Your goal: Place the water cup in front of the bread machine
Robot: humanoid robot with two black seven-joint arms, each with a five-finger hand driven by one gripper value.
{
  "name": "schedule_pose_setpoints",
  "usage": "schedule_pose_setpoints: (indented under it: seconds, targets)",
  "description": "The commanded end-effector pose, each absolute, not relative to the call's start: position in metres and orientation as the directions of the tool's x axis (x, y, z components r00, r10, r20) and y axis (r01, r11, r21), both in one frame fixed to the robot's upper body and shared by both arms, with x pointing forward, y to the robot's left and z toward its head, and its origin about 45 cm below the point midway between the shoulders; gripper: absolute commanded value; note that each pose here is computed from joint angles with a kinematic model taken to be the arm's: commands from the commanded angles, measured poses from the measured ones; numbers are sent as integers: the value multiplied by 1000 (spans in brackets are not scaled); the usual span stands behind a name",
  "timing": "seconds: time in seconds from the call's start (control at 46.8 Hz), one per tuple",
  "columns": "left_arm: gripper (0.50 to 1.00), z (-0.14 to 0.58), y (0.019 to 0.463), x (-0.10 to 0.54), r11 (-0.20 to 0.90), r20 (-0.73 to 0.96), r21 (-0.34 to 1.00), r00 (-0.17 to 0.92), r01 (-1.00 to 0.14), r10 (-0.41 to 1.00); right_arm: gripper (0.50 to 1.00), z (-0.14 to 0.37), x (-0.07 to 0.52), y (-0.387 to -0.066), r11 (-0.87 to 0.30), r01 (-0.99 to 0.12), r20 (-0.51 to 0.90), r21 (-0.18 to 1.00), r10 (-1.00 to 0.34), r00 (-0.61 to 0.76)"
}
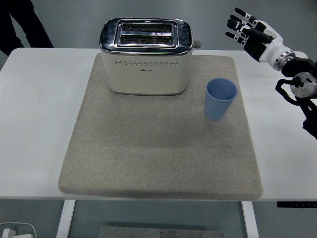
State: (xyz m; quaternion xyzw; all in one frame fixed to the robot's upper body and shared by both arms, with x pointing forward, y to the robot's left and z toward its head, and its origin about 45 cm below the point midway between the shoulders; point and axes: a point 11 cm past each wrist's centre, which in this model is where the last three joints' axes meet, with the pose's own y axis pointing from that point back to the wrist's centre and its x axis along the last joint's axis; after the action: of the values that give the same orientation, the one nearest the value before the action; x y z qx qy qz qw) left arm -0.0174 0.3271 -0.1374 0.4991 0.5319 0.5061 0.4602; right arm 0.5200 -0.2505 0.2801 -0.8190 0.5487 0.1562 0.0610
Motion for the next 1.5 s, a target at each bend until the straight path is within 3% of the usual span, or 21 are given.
schedule_pose_setpoints:
  seconds: [0.0,0.962,1.474]
  targets:
    - [1000,-137,326,-17,-6,11,998,-78,65,997,940,279,520,-245,-399,-914,-328,70,-875,357]
    - [1000,-137,327,-17,-11,16,998,-75,66,997,940,283,518,-241,-449,-891,-302,61,-860,412]
    - [1000,-137,327,-16,-11,16,998,-79,63,997,940,269,503,-266,-498,-865,-271,64,-843,465]
